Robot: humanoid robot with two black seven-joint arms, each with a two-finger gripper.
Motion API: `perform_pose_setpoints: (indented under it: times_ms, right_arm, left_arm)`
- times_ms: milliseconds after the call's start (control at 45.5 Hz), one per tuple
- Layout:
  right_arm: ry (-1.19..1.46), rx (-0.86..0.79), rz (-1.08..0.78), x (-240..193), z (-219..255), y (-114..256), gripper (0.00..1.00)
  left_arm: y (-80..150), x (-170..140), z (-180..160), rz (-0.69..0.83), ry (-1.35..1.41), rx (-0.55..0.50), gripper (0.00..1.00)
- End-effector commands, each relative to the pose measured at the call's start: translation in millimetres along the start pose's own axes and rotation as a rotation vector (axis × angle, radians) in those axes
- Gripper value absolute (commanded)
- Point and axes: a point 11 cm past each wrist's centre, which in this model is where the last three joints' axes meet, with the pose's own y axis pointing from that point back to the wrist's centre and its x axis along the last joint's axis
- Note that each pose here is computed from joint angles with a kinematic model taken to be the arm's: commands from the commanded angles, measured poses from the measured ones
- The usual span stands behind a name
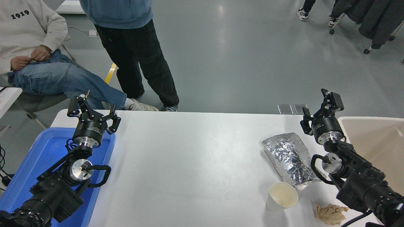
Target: Dispose of the paper cup in the dustbin
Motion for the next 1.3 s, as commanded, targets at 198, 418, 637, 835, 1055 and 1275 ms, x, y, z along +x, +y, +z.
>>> perform_pose_setpoints:
  times_ms: [198, 418, 637, 835, 1055, 1275]
  right_arm:
    - [-0.002, 0.001, -0.003, -1.1, -0.2, -0.2, 0.99]
    - [-0.004, 0.007, 0.000, -1.4, -1.8, -0.9, 0.99]
    - [-0.028, 0.020, 0.034, 4.0, -5.4, -1.8, 1.00]
    - [-0.072, 0.032, 0.011, -5.4, -12.7, -3.3, 1.00]
    - [0.040, -0.012, -0.125, -16.6, -28.3, 12.7, 1.00]
    - [0.237, -0.041, -0.225, -17.7, -50.8, 23.2, 1.00]
  left_arm:
    - [0.0, -0.1, 0.0, 0.000, 0.000, 0.000, 1.00]
    - [0.0, -0.1, 0.0, 0.000, 0.000, 0.000, 1.00]
    - [0.0, -0.1, 0.0, 0.000, 0.000, 0.000, 1.00]
    - [0.0, -0.1, 0.0, 0.000, 0.000, 0.000, 1.00]
    - [0.0, -0.1, 0.0, 0.000, 0.000, 0.000, 1.00]
    - [0.0, -0.1, 0.0, 0.000, 0.000, 0.000, 1.00]
